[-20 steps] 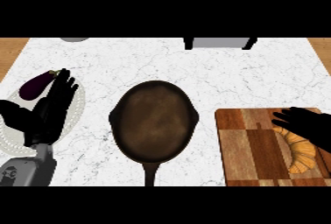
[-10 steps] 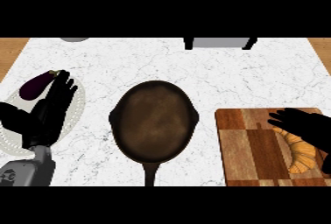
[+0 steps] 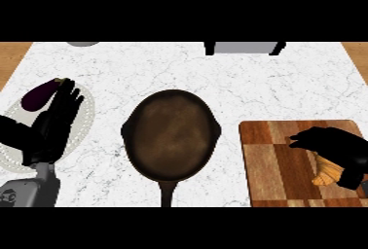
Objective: Pick the croissant from the cutting board and place it in the pan
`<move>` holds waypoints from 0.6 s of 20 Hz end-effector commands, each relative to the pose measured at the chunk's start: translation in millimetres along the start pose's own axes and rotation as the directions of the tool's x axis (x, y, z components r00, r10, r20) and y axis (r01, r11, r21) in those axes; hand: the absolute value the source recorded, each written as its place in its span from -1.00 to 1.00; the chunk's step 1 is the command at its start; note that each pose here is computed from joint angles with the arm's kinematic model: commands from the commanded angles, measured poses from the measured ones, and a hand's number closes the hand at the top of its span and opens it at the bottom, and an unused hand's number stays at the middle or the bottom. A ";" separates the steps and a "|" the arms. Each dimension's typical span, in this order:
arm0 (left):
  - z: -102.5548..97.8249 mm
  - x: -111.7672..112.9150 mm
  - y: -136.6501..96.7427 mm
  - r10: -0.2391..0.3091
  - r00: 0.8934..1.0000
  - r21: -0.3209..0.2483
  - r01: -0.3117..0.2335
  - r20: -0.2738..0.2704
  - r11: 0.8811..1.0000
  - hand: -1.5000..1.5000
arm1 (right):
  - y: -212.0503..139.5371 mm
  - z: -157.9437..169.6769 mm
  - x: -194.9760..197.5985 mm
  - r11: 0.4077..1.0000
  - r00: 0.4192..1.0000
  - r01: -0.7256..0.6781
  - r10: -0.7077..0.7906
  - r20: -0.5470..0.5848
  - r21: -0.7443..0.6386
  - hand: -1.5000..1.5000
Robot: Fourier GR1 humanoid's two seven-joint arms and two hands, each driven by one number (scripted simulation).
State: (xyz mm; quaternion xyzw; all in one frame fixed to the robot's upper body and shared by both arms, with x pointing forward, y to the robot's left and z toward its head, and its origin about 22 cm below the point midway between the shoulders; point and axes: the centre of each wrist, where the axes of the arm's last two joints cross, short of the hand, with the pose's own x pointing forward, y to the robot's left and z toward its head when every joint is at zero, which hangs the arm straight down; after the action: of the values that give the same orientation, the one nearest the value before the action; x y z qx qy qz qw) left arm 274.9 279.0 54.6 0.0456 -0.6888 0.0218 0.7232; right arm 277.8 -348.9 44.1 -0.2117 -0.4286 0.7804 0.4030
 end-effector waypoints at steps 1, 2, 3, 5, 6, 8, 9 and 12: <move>7.6 -0.6 -12.1 -0.005 1.000 0.004 0.005 0.000 1.000 0.00 | 2.8 -22.6 1.1 1.000 0.996 -0.027 0.027 0.083 -0.002 1.00; 1.4 4.5 -2.8 -0.007 1.000 -0.005 0.007 -0.007 1.000 0.00 | 1.0 -20.2 2.6 1.000 0.995 -0.022 0.022 0.095 -0.009 1.00; -0.5 11.5 -33.2 0.008 1.000 -0.017 -0.008 -0.008 1.000 0.00 | 11.2 -18.4 -7.2 1.000 0.996 -0.007 0.009 0.088 -0.026 1.00; -9.8 6.8 -3.1 -0.008 1.000 0.008 0.008 0.005 1.000 0.00 | 8.5 -24.2 15.2 0.998 0.995 0.000 0.007 0.102 -0.059 1.00; -6.5 4.1 -12.4 -0.002 1.000 -0.006 0.002 -0.002 1.000 0.00 | 12.2 -24.5 -0.3 0.999 0.994 0.000 0.005 0.107 -0.050 1.00; 11.0 -2.6 -14.2 0.000 1.000 -0.010 0.000 -0.001 1.000 0.00 | 9.5 -14.4 -4.6 0.997 0.993 0.025 -0.016 0.117 -0.076 1.00; -9.9 3.6 -9.1 0.002 1.000 -0.005 -0.002 0.001 1.000 0.00 | 9.3 -31.5 4.6 0.998 0.995 0.024 -0.018 0.096 -0.059 1.00; -3.6 1.1 4.6 -0.012 1.000 -0.002 0.012 0.006 1.000 0.00 | 12.9 -10.9 -11.3 0.995 0.990 0.065 -0.055 0.127 -0.080 1.00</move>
State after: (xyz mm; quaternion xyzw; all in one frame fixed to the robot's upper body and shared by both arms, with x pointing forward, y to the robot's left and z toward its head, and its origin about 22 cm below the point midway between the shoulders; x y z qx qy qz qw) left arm 276.1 274.7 57.0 0.0452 -0.6888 0.0195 0.7233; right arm 290.4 -350.7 34.1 -0.1914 -0.4738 0.7735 0.3750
